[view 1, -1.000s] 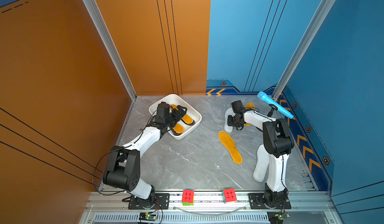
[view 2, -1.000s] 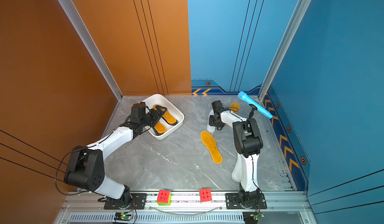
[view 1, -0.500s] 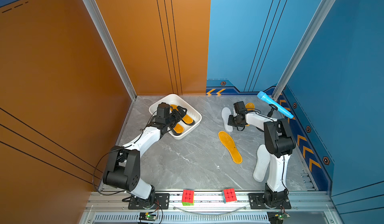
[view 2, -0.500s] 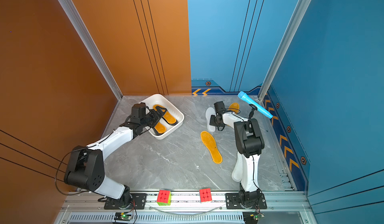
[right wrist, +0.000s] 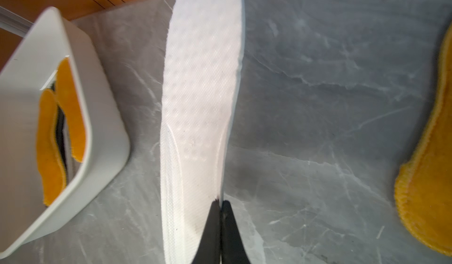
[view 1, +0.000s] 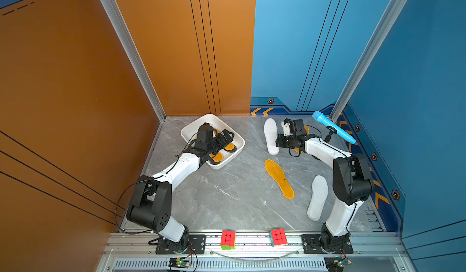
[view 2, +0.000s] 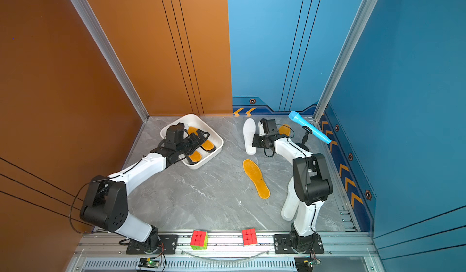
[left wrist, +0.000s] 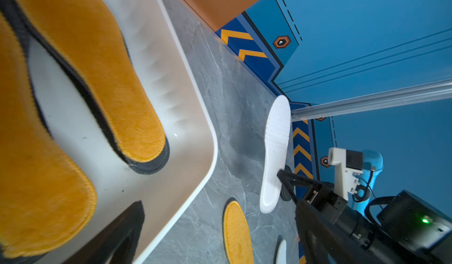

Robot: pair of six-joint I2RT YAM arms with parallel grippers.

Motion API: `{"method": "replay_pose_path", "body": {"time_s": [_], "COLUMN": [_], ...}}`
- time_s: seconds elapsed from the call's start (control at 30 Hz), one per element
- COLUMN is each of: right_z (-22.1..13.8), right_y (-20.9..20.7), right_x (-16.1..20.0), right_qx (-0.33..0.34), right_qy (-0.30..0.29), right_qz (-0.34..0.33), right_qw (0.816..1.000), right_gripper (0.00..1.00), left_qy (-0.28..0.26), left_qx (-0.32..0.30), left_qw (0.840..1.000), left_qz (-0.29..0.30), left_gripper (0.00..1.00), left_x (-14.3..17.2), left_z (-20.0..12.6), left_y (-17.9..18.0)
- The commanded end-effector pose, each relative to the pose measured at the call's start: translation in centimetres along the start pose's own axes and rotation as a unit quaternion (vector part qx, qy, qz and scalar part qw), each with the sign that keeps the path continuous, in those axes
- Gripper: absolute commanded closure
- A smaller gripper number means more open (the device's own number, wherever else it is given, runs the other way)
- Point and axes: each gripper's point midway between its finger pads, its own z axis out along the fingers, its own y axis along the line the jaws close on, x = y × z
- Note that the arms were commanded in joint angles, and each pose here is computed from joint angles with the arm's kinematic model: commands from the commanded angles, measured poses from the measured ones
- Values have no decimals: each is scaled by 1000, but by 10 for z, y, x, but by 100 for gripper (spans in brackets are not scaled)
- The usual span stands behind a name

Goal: Put the insoles into the storage box
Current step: Pick up the insole from the center of the board.

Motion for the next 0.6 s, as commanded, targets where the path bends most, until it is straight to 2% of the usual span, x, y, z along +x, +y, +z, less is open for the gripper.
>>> {"method": "replay_pose_path", "body": {"time_s": [0.0,0.07,0.33,0.57], "right_z": [-20,-30,-47,-47], "right_y": [42,63,113,134], "right_x": [-11,-12,-1,5], "right_qx": [-55,-74,-105,-135], "right_qy": [-19,-20,8,23], "right_qz": [-40,-60,-114,-121], "right_qw": [997,995,988,983], "right_gripper": [100,100,100,100], "left_qy": [0,4,2,-1], "left_qx": [19,39,88,98], "left_qw": [999,998,994,993], "left_qz": [33,41,57,59], "left_gripper": [5,9,12,26], "left_x": [1,6,16,17], "left_z": [13,19,28,28], "left_y": [-19,-31,-65,-72]}}
